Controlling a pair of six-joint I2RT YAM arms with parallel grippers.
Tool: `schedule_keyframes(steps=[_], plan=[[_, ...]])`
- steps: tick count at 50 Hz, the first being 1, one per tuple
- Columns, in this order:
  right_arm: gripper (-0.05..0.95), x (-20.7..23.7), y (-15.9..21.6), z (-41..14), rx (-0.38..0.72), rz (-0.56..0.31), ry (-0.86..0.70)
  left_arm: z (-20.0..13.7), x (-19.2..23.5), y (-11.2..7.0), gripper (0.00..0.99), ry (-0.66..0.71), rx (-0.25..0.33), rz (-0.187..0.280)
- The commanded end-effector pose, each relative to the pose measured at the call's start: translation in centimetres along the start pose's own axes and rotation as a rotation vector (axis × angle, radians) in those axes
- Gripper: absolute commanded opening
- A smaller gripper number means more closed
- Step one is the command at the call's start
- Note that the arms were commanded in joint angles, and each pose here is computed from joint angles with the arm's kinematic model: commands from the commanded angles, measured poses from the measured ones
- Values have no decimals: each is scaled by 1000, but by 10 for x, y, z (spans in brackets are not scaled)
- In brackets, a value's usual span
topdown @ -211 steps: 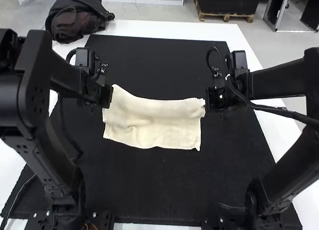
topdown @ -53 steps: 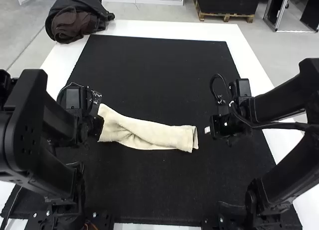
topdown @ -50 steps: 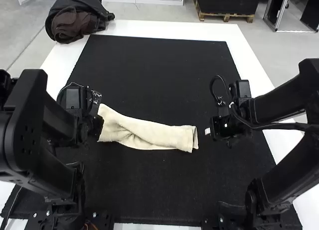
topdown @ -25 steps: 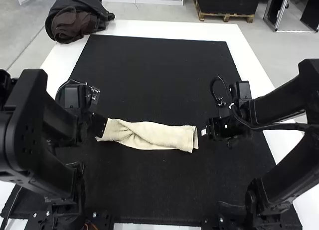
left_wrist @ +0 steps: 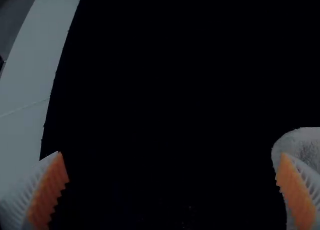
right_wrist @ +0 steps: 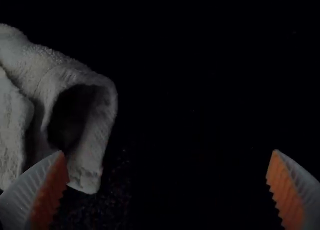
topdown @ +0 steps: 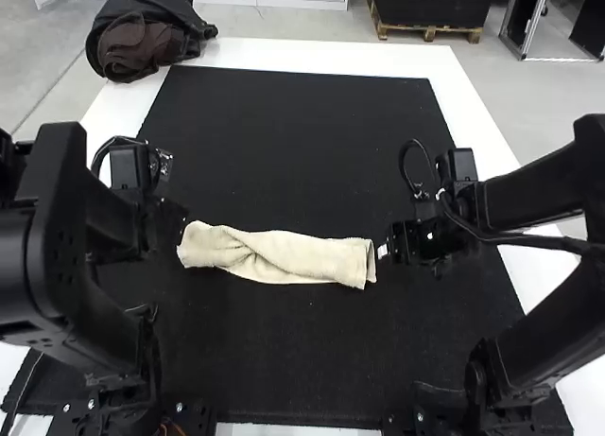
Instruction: Fold the towel.
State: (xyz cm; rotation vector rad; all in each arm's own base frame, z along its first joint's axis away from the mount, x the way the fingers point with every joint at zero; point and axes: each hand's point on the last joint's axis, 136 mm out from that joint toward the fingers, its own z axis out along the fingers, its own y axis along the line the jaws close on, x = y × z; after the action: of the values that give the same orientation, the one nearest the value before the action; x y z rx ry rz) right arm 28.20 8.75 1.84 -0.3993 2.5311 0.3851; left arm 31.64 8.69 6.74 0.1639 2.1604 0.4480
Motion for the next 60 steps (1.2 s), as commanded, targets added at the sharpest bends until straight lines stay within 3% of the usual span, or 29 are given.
schedule_keyframes(steps=[1,7,31,60], plan=[[910,-25,-10,-12,56,-12,-65,0,-13,15,972,-17,-39,-16],[900,-28,-9,-16,52,-7,-61,0,-10,15,972,-4,-34,-16],[898,-24,42,-15,-188,33,-13,0,-4,10,970,16,-20,-13],[900,-13,76,18,-244,-18,55,0,-2,9,970,26,-16,-14]])
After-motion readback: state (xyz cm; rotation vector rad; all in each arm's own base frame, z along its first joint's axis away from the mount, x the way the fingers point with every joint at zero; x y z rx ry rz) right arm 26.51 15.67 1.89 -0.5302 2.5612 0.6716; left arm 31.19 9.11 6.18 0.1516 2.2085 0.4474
